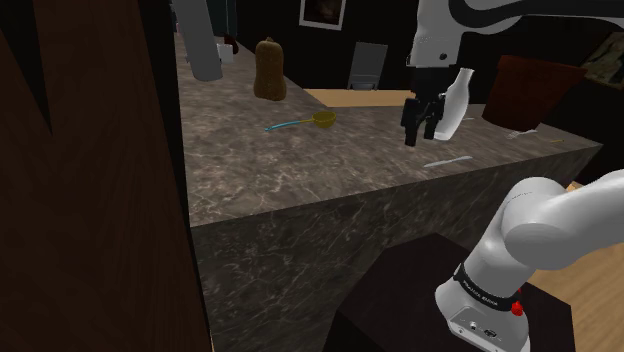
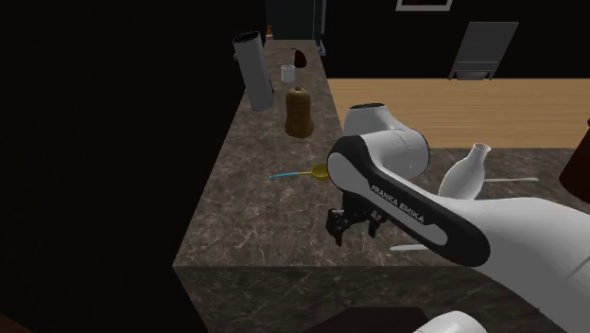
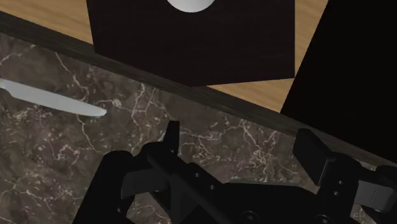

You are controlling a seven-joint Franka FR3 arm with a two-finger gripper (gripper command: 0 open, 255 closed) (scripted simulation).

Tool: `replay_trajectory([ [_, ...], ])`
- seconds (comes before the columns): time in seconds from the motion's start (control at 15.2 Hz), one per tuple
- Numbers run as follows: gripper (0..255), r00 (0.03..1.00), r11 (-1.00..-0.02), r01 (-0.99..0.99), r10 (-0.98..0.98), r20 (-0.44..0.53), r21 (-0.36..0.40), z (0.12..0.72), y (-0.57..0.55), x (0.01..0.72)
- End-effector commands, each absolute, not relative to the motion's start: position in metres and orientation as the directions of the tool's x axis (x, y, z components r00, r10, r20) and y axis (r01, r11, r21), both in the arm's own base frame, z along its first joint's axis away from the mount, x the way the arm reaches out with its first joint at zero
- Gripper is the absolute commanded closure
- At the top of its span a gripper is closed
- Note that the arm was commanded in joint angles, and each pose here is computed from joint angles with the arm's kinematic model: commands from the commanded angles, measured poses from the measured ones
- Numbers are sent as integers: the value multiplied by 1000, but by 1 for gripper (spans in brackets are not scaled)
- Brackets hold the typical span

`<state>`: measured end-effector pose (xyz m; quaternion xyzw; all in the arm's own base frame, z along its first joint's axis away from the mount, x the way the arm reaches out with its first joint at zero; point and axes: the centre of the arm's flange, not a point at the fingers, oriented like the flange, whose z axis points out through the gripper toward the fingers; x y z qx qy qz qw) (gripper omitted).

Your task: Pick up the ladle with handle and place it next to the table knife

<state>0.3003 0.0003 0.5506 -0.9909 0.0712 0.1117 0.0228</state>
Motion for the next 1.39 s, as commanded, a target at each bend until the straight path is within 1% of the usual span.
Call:
replay_trajectory([
  [0.0, 0, 965, -989, -146, -136, -225, -29, 551, 0, 300],
  [0.33, 0, 975, -997, 42, 54, -215, -59, 540, -40, 350],
  [0.66, 0, 949, -969, 229, 242, -200, -86, 529, -70, 406],
  [0.99, 0, 888, -906, 408, 422, -181, -111, 518, -88, 467],
  [1.32, 0, 795, -810, 572, 586, -157, -130, 508, -94, 531],
])
